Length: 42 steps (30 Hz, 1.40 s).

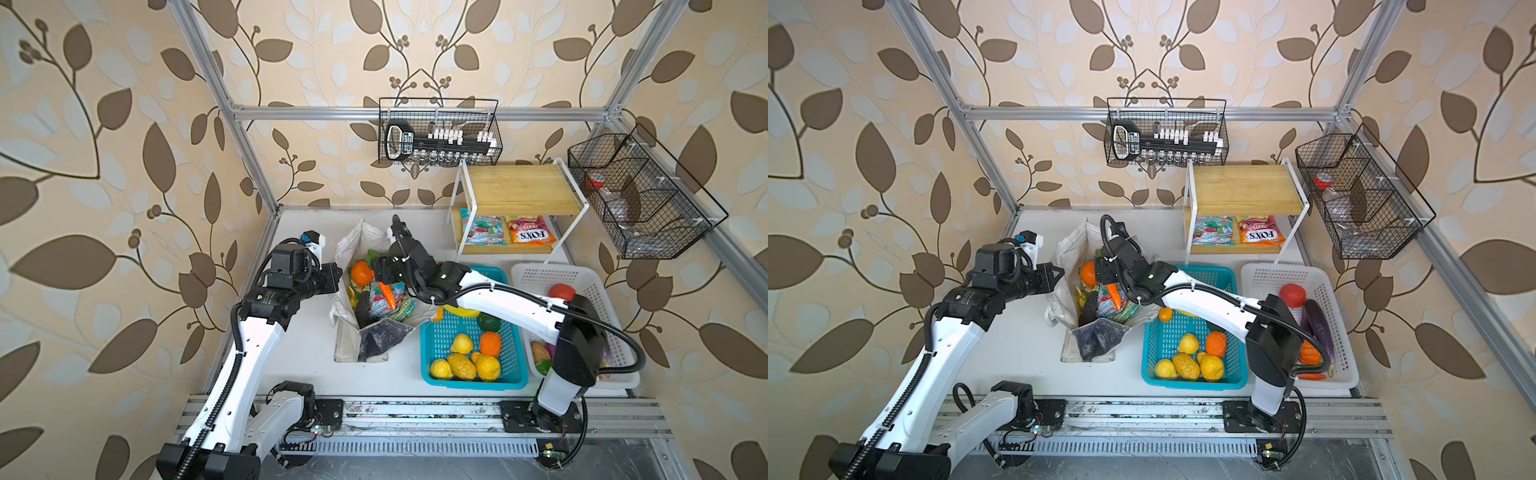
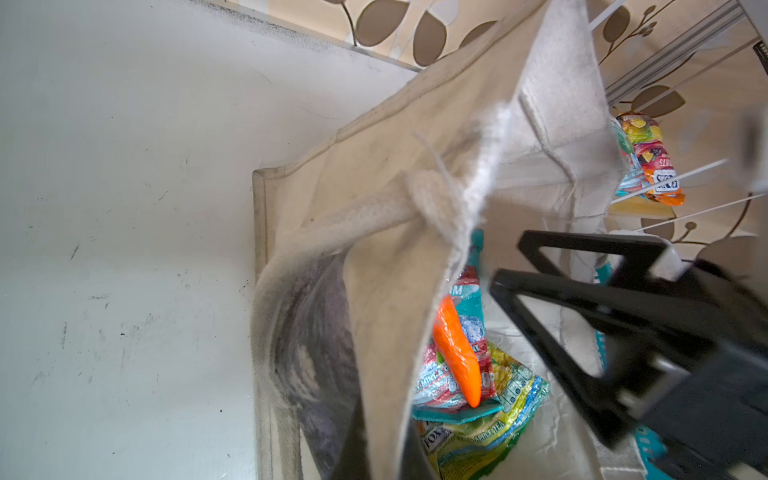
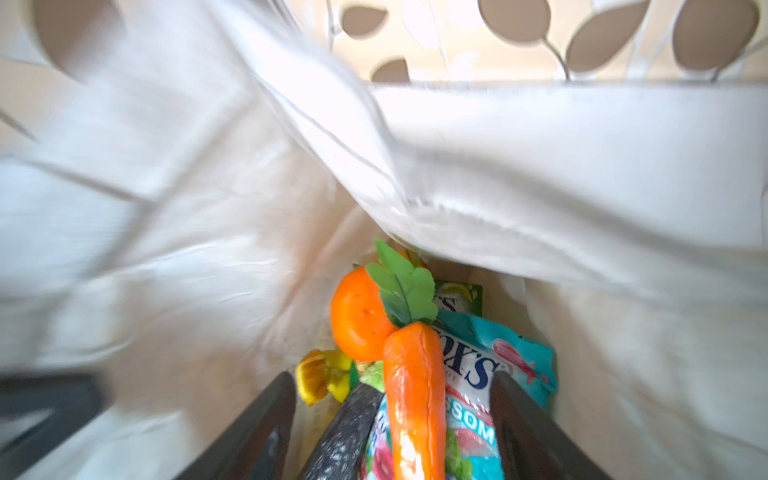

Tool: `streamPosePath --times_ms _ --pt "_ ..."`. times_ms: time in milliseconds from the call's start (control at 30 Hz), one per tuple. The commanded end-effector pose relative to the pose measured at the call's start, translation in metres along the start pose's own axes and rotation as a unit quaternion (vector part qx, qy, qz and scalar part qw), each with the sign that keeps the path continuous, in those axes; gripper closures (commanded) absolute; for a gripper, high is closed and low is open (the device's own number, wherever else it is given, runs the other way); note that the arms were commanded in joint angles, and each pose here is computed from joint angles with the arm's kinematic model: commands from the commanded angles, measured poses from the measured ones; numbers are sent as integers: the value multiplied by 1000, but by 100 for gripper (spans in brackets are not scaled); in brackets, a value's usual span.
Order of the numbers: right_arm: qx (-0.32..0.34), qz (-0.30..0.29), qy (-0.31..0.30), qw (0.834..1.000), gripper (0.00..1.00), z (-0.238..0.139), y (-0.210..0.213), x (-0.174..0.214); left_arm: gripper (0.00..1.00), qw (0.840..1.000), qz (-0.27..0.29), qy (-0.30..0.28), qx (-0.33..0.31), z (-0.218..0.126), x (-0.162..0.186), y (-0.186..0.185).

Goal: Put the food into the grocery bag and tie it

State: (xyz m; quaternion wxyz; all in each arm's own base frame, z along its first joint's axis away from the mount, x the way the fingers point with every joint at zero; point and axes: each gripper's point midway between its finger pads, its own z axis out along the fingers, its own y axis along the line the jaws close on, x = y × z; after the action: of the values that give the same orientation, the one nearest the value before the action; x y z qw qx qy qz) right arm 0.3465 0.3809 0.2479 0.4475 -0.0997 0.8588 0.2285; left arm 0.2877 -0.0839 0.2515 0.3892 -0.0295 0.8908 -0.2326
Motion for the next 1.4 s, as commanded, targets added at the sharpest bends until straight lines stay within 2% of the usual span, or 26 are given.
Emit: streamPosePath --times_ms 0,33,67,133,233,300,367,433,567,633,733,867,1033,1133,1200,1233,1300,1367 --pt "-26 -25 -51 998 8 -45 6 -26 100 999 2 -21 -23 -3 -11 5" --pt "-32 -29 -60 997 1 -57 3 -31 100 999 1 -22 -35 -2 -12 9" --pt "-36 -34 -64 997 0 -64 1 -35 100 999 2 -24 -45 -3 -13 12" --pt "-39 -52 -65 996 0 -80 -10 -40 100 997 2 -26 -71 -2 -14 22" --pt "-24 -46 -82 995 0 -97 -40 -49 100 994 -4 -32 -104 -4 -17 36" --pt "-31 -44 -76 996 1 -97 -62 -40 100 991 -22 -41 -129 -7 -21 49" --pt "-47 -71 -65 994 4 -98 -74 -34 100 986 -44 -43 -155 -9 -23 62" --pt "-22 -84 -60 994 7 -96 -95 -28 100 981 -59 -45 -181 -11 -24 73" --pt "-37 -50 -44 997 18 -86 -121 -20 100 975 -72 -57 -203 -16 -27 82" --pt "-38 -35 -41 998 27 -80 -129 -17 100 972 -70 -62 -217 -18 -28 87" --pt "-34 -63 -24 997 36 -70 -127 -8 100 967 -74 -64 -234 -22 -29 98" --pt "-23 -58 -8 998 53 -54 -137 3 100 964 -86 -66 -241 -24 -30 107" --pt "-44 -82 24 995 61 -29 -127 21 100 960 -97 -69 -255 -28 -32 116" --pt "-68 -106 49 991 61 -15 -107 37 100 958 -106 -69 -259 -28 -31 122" --pt "-93 -102 60 989 60 -8 -96 45 100 955 -108 -71 -266 -30 -32 127" --pt "-109 -89 61 988 54 -5 -90 46 100 955 -109 -72 -265 -30 -32 127" --pt "-141 -70 58 986 34 -2 -76 45 100 957 -110 -71 -258 -28 -31 126" --pt "-160 -70 62 983 22 0 -60 44 100 959 -110 -68 -253 -26 -29 125"
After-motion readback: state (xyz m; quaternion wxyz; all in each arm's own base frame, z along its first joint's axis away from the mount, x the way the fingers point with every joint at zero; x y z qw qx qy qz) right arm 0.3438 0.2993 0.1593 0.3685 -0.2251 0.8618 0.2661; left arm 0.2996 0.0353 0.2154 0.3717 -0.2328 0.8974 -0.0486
